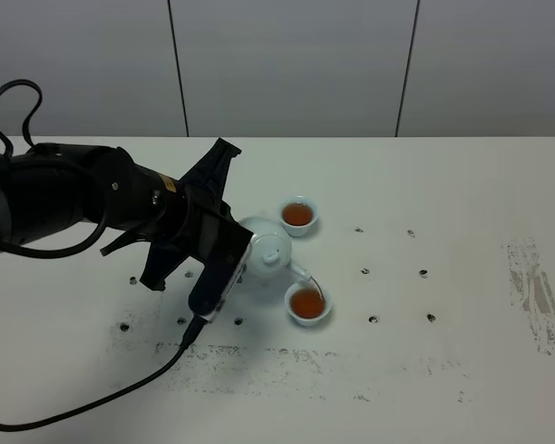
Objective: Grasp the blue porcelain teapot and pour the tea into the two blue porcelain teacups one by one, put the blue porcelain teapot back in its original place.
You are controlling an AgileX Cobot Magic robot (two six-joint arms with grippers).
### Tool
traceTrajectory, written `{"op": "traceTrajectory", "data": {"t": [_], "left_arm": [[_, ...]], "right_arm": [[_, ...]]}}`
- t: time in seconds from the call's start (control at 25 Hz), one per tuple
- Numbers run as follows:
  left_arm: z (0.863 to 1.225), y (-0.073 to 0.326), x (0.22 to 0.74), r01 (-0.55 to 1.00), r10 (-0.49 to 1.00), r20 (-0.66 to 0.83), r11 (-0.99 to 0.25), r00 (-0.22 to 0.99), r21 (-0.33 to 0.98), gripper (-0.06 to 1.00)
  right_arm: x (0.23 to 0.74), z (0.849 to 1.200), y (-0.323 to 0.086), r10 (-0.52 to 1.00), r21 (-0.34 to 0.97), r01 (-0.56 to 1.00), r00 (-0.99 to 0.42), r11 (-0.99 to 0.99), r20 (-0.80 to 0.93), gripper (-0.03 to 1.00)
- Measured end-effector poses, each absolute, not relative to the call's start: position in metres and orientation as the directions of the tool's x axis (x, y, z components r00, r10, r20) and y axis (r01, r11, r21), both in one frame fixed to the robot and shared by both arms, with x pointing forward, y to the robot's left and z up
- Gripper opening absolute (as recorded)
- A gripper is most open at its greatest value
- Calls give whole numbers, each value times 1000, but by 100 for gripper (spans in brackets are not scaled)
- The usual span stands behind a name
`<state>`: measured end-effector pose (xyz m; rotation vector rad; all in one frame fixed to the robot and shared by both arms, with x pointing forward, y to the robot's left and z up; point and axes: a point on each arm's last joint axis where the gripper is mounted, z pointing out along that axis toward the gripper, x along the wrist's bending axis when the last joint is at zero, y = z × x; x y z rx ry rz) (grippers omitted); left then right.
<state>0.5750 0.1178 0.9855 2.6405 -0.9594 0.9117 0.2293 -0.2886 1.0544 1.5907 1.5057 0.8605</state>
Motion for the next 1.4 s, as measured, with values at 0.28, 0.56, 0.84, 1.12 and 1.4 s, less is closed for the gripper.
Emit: {"op": "traceTrajectory", "data": {"t": [0.28,0.56,0.84,1.12,1.4], "left_arm": [[983,128,571,-521,-398,531,-848,748,99,11],[983,131,572,-383,-245,489,-901,837,205,11],[985,138,573,-217,-51,447,-919,893,330,11],[990,157,557,-35,193,413,-875,890,483,11],[978,167,548,213,452,247,-747,857,630,11]], "right_arm": [[229,1054,-289,997,878,478,74,-7,-32,35],[229,1054,-289,997,878,478,74,-7,-32,35],[229,1054,-289,997,878,478,74,-7,-32,35],[229,1054,-289,997,878,478,74,-7,-32,35],[229,1054,-289,997,878,478,74,-7,-32,35]]}}
